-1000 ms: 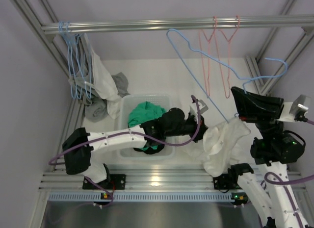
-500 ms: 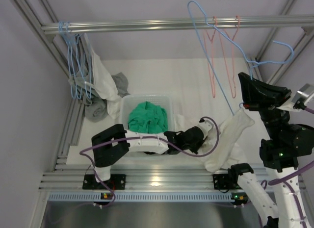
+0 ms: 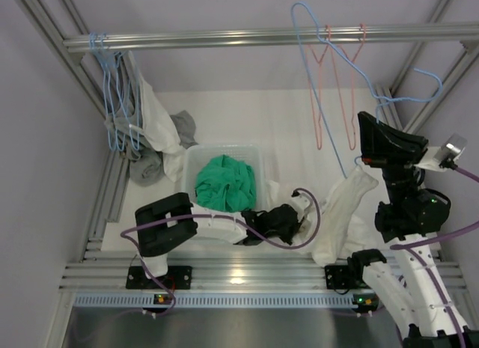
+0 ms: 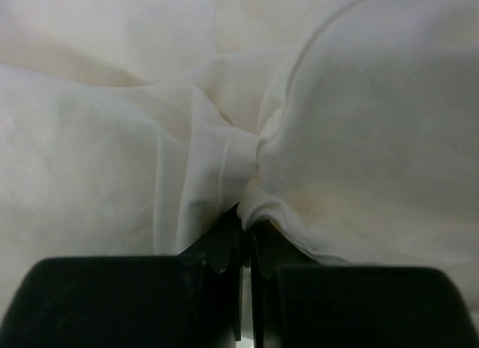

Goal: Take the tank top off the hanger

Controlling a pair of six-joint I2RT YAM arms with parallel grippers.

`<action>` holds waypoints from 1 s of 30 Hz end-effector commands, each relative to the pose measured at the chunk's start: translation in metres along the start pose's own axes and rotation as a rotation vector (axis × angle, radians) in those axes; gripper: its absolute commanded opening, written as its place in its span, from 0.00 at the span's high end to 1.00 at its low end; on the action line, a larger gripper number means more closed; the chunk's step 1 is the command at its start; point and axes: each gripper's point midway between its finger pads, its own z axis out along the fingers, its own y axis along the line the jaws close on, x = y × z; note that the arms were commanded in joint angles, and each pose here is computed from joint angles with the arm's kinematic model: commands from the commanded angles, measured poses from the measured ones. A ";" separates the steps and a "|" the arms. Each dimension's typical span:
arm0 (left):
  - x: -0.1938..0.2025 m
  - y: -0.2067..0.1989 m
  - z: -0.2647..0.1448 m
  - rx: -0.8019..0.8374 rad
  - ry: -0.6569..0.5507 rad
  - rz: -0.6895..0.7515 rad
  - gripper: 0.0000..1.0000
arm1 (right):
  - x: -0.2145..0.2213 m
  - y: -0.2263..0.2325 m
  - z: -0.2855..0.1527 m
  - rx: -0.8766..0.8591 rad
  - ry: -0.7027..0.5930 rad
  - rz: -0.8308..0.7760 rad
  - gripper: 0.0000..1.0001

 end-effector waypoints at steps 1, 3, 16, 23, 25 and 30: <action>-0.058 -0.036 -0.033 0.142 -0.180 -0.052 1.00 | -0.046 0.037 0.003 -0.161 -0.215 0.117 1.00; -0.089 -0.039 -0.051 0.125 -0.252 -0.089 1.00 | -0.028 0.040 0.006 -0.199 -0.153 0.136 1.00; -0.174 -0.021 -0.092 -0.016 -0.429 -0.308 1.00 | 0.032 0.027 0.017 0.005 0.057 -0.085 1.00; -0.113 0.024 -0.074 -0.184 -0.353 -0.290 0.99 | -0.004 -0.004 0.008 0.231 0.238 -0.228 1.00; -0.100 0.028 -0.063 -0.199 -0.315 -0.249 0.67 | -0.029 -0.011 0.003 0.303 0.241 -0.251 1.00; -0.080 0.033 -0.055 -0.211 -0.268 -0.239 0.01 | -0.065 -0.039 -0.041 0.532 0.322 -0.324 1.00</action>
